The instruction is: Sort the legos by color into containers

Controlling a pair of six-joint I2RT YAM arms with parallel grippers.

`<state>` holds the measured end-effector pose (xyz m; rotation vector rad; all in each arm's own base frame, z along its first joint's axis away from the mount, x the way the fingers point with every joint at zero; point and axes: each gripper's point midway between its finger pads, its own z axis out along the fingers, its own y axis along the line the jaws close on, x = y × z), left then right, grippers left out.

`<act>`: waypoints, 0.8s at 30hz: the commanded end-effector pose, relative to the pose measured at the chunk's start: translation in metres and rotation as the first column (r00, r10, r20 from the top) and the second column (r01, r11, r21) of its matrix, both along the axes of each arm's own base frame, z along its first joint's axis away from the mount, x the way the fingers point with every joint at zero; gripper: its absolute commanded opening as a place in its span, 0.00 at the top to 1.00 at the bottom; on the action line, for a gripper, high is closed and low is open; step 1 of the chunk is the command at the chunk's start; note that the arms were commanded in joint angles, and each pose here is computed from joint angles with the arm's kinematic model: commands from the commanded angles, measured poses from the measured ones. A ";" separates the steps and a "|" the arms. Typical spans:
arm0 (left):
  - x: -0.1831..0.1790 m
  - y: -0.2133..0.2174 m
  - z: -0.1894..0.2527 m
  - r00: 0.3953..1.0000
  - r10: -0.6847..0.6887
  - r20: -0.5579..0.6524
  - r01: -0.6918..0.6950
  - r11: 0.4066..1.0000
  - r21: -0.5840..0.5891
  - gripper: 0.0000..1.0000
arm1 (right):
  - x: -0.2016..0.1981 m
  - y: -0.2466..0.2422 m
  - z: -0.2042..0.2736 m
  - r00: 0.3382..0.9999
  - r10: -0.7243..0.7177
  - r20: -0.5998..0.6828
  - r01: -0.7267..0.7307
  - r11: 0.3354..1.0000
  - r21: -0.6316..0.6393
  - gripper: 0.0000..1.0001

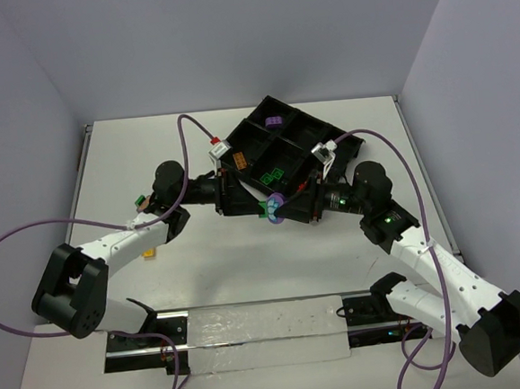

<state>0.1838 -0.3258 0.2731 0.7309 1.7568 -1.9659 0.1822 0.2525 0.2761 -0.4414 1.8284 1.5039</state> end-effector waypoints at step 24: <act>0.191 -0.010 -0.048 0.801 0.596 0.051 -0.571 0.737 0.361 1.00 | 0.066 -0.097 0.013 0.790 -0.600 0.126 0.612 0.759 -0.224 1.00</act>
